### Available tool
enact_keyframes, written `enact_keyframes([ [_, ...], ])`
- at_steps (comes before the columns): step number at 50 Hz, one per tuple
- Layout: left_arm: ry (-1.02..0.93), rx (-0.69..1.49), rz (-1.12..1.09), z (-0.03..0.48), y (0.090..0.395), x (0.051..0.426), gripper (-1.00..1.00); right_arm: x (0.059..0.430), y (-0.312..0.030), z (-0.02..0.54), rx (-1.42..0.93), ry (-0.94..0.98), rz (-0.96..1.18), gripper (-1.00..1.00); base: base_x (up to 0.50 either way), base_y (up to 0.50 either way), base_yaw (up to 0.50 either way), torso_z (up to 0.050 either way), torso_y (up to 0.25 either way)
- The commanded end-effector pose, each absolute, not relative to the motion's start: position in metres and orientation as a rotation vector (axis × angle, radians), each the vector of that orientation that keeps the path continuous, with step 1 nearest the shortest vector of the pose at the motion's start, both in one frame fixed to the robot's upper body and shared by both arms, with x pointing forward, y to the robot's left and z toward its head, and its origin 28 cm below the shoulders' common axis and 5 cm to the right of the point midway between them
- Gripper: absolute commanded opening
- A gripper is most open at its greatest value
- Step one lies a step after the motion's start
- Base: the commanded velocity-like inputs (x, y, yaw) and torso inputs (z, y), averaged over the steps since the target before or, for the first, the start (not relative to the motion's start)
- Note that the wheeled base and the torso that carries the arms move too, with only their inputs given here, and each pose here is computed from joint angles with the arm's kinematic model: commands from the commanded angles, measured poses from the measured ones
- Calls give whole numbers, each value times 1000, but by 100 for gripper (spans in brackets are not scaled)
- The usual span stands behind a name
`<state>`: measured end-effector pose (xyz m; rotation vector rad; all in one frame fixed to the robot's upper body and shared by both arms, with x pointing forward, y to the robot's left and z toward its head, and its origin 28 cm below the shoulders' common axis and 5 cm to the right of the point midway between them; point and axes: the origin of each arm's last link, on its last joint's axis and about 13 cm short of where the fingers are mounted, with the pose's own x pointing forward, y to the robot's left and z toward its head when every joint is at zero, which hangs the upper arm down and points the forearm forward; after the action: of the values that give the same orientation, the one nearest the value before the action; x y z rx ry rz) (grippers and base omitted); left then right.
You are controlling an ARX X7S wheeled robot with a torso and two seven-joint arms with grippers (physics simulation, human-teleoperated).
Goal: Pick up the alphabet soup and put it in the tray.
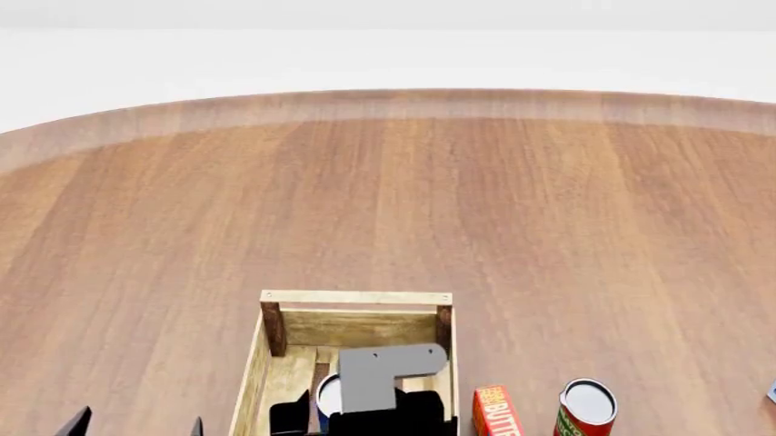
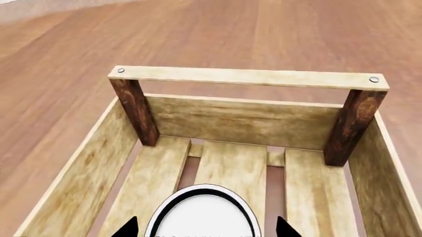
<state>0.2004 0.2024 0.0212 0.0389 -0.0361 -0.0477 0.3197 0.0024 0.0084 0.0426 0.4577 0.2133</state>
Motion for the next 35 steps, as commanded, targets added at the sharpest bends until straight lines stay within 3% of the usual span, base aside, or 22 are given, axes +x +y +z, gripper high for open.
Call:
enact_keyframes([
  [1,-51,46,-45,26,202,198,100,310,3,6,36,401,202,100,0,0,0,0,0],
  [35,-102,43,-51,42,203,188,100,227,-10,15,30,-37,255,100,0,0,0,0,0],
])
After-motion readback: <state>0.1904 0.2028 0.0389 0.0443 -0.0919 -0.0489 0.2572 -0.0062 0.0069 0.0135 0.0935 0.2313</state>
